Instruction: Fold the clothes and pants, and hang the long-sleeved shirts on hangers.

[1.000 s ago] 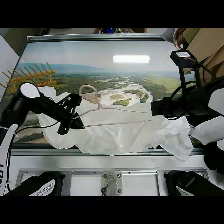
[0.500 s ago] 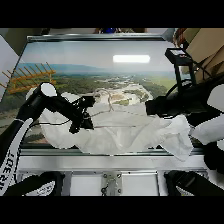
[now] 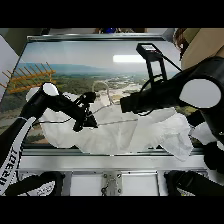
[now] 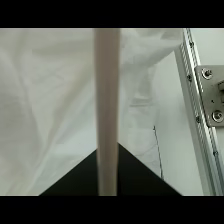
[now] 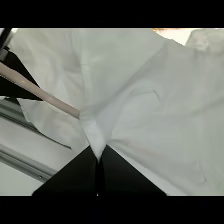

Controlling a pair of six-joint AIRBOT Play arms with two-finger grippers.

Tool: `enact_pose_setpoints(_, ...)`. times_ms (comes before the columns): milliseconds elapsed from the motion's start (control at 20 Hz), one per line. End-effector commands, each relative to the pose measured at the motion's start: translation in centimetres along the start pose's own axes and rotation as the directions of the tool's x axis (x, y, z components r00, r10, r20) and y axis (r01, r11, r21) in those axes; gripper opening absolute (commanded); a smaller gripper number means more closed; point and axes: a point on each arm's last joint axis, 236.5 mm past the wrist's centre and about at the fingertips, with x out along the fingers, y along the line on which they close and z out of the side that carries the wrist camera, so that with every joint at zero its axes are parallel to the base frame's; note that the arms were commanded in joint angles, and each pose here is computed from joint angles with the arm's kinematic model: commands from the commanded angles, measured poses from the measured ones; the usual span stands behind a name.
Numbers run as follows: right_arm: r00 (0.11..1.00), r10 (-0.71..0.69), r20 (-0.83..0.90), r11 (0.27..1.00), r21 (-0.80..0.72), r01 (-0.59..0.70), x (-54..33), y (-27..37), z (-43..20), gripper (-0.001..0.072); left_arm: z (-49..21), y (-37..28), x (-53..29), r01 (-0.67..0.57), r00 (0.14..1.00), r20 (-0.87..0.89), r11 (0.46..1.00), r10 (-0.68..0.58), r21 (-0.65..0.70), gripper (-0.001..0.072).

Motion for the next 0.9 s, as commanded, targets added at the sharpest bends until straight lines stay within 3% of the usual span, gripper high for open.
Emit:
enact_pose_setpoints(0, 0.996, 0.068, 0.048, 0.998, -0.012, -0.068, 0.9, 3.3, 1.6, 0.0013, 0.2, 0.0, 0.0, -0.001, 1.0, 0.007, 1.0, 0.001, -0.009, 0.0013)
enact_pose_setpoints(750, 0.985, 0.134, 0.107, 0.991, -0.029, -0.132, 2.6, 6.7, 2.9, 0.0025, 0.2, 0.0, 0.0, -0.001, 1.0, 0.008, 1.0, 0.001, -0.025, 0.0013)
enact_pose_setpoints(800, 0.985, 0.14, 0.104, 0.99, -0.028, -0.138, 2.5, 6.8, 2.8, 0.0051, 0.2, 0.0, 0.0, 0.0, 1.0, 0.008, 1.0, 0.0, -0.027, 0.0013)
enact_pose_setpoints(850, 0.984, 0.143, 0.102, 0.99, -0.027, -0.141, 2.5, 6.9, 2.8, 0.0256, 0.2, 0.0, 0.0, 0.001, 1.0, 0.008, 1.0, -0.001, -0.027, 0.0013)
